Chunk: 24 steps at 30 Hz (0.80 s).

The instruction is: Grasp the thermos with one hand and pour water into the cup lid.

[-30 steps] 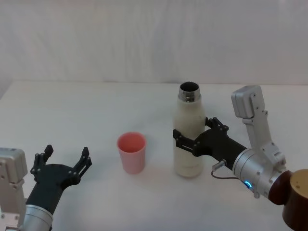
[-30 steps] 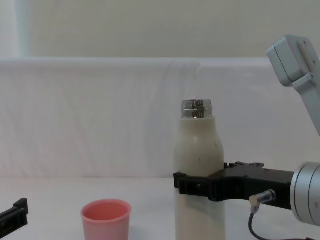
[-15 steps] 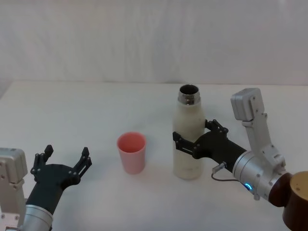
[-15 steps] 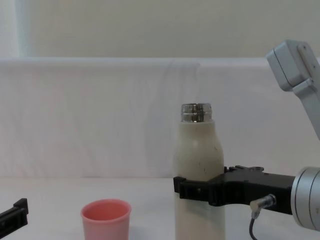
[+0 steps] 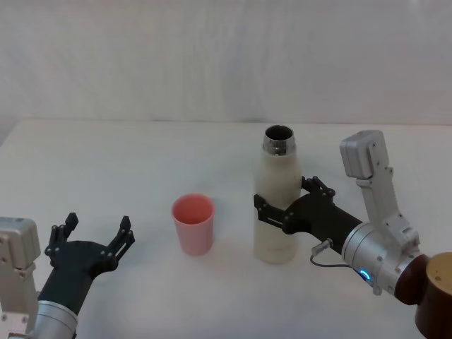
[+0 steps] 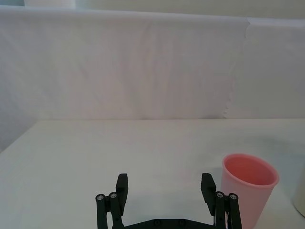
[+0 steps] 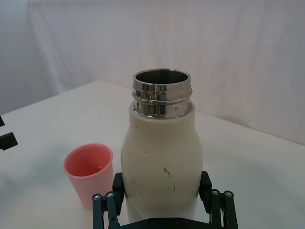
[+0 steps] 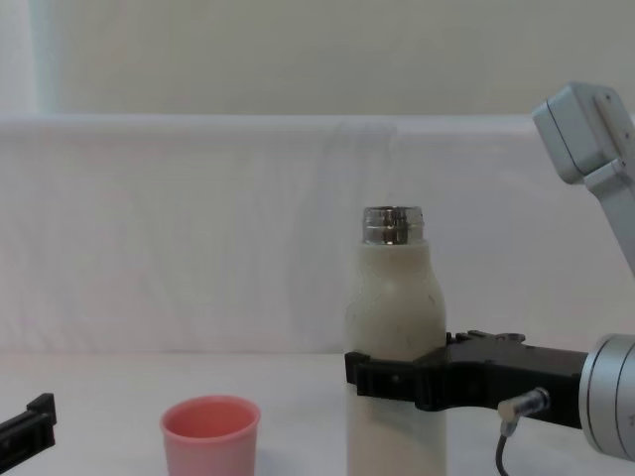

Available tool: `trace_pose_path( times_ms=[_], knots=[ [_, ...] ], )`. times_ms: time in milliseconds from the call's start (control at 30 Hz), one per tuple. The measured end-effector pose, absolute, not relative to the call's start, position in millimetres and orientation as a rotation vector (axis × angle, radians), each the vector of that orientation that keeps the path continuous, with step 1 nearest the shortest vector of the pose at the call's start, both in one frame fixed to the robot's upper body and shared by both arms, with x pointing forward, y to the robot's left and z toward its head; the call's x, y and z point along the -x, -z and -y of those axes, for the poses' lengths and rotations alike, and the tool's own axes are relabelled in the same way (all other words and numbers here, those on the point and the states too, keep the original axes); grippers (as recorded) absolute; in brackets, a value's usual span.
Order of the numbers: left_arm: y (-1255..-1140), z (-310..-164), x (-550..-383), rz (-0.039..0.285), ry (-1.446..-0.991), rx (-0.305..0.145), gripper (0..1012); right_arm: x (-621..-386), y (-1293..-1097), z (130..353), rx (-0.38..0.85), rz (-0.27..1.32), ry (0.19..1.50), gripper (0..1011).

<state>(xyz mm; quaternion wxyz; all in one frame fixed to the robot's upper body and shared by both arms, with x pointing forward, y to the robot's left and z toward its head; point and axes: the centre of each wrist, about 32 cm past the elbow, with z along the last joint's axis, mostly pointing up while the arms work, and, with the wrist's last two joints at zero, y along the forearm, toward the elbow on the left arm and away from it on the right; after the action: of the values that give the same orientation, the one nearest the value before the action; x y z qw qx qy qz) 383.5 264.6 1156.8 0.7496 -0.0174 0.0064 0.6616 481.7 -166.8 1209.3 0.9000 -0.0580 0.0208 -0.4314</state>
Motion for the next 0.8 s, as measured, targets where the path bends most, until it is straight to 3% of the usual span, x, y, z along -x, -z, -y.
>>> trace_pose_path(
  times_ms=[100,800],
  knots=[
    [-1156.8,-264.5,-383.5,-0.014,-1.446,0.038,1001,-481.6,-1209.1,166.7,0.122,-0.044,0.893,1002],
    [-1156.8,-264.5,-383.5,-0.014,-1.446,0.038,1001,-481.7,-1209.4,166.8,0.123,-0.042,0.894,1001]
  ],
)
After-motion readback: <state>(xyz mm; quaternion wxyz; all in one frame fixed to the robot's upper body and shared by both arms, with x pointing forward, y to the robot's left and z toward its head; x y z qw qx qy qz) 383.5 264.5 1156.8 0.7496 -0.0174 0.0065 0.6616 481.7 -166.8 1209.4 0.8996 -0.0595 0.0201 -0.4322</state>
